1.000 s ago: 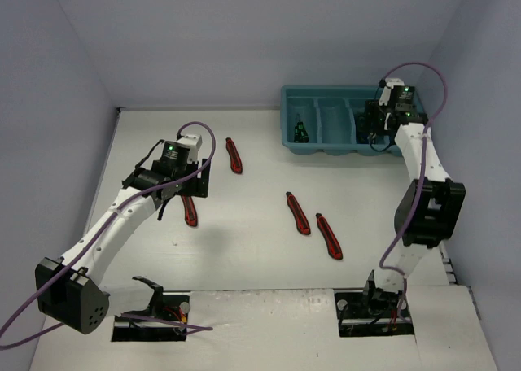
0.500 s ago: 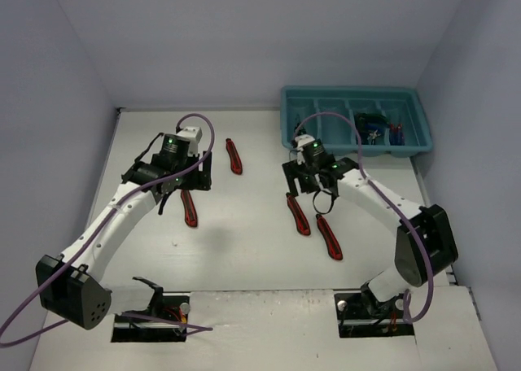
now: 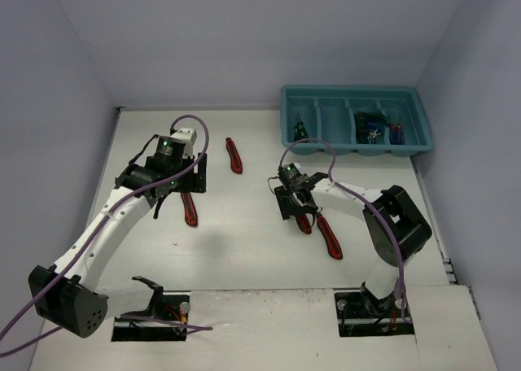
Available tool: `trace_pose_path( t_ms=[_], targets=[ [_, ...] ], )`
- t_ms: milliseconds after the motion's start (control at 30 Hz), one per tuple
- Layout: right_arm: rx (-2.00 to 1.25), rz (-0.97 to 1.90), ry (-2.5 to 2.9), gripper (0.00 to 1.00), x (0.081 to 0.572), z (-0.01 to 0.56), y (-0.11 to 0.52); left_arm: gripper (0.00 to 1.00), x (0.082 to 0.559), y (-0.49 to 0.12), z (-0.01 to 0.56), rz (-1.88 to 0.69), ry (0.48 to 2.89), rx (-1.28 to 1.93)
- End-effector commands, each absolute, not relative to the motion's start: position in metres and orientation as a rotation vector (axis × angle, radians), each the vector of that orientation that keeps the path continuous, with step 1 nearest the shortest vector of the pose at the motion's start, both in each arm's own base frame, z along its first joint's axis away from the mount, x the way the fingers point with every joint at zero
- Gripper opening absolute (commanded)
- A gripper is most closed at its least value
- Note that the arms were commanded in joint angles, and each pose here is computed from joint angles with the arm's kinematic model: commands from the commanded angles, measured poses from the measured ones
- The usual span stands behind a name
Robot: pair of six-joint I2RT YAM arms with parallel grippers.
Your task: Sort the tools into containers
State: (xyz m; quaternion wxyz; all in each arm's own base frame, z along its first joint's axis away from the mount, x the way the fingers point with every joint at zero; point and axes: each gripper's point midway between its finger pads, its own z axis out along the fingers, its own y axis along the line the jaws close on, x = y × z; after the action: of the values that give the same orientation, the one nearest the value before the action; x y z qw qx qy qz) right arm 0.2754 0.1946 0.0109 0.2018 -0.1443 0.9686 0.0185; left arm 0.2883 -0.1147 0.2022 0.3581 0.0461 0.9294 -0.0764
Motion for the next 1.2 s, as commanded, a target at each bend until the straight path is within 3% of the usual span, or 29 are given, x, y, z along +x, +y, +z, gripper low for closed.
trace_pose_path(
  t_ms=[0,233,367,533,767,1000,1100,1167],
  targets=[
    [-0.362,0.08,2.706,0.46,0.273,0.007,0.202,0.7,0.287,-0.107,0.213,-0.183,2.356,0.084],
    [-0.377,0.108,2.61,0.0,0.29,0.036,0.212,0.7,0.289,-0.107,0.214,-0.182,2.356,0.094],
    [-0.344,0.127,2.447,0.0,0.326,0.097,0.215,0.7,0.291,-0.107,0.217,-0.178,2.351,0.107],
    [-0.183,0.106,2.212,0.0,0.408,0.206,0.179,0.7,0.288,-0.105,0.22,-0.176,2.349,0.12],
    [-0.059,-0.036,2.064,0.0,0.516,0.267,0.11,0.7,0.276,-0.104,0.211,-0.19,2.382,0.133],
    [0.048,-0.098,2.079,0.01,0.607,0.223,0.063,0.7,0.265,-0.105,0.208,-0.235,2.395,0.107],
    [0.077,-0.101,2.1,0.06,0.631,0.192,0.055,0.7,0.262,-0.105,0.207,-0.243,2.399,0.096],
    [0.091,-0.103,2.109,0.16,0.64,0.179,0.05,0.7,0.261,-0.106,0.208,-0.25,2.397,0.092]
  ],
)
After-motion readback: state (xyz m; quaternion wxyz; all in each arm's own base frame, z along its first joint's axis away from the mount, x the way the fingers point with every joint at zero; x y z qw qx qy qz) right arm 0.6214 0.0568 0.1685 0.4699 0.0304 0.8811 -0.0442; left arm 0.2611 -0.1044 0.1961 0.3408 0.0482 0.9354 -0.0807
